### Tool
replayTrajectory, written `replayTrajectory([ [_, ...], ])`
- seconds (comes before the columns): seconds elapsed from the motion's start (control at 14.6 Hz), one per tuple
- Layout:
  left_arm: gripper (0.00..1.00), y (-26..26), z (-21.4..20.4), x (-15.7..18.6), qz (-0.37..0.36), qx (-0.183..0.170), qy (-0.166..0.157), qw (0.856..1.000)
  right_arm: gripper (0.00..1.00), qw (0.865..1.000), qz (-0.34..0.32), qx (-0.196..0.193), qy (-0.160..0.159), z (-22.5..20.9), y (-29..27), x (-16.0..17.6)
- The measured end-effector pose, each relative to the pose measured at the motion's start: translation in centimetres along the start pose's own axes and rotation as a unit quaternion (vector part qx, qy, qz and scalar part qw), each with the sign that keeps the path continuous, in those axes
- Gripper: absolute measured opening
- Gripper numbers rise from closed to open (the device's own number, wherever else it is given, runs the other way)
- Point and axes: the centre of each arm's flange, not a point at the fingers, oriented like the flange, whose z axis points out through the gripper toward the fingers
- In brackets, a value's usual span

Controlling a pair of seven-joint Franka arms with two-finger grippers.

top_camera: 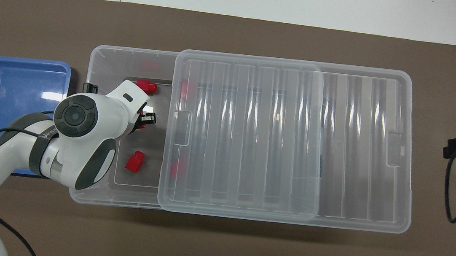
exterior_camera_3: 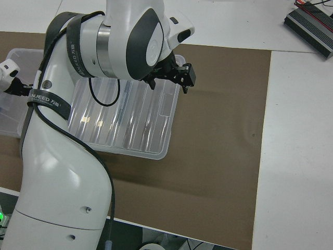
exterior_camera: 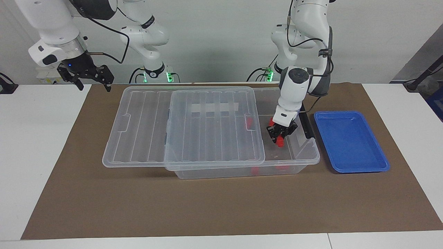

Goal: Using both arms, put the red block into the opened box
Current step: 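Lower the red block into the box and open the left gripper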

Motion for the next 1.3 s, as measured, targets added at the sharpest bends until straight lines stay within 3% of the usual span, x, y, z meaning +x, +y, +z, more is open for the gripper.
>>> replayTrajectory([
  [0.48, 0.34, 0.4, 3.0, -2.2, -0.033, 0.007, -0.020, 0.999, 1.00, 1.000, 0.000, 0.000, 0.000, 0.0, 0.0, 0.0],
  [1.17, 0.34, 1.3, 2.9, -2.7, -0.053, 0.006, -0.018, 0.998, 1.00, 1.000, -0.001, 0.000, 0.000, 0.0, -0.1, 0.0],
  [1.3, 0.48, 1.3, 3.1, -2.8, -0.053, 0.007, -0.020, 0.998, 1.00, 1.000, -0.001, 0.000, 0.000, 0.0, -0.1, 0.0],
])
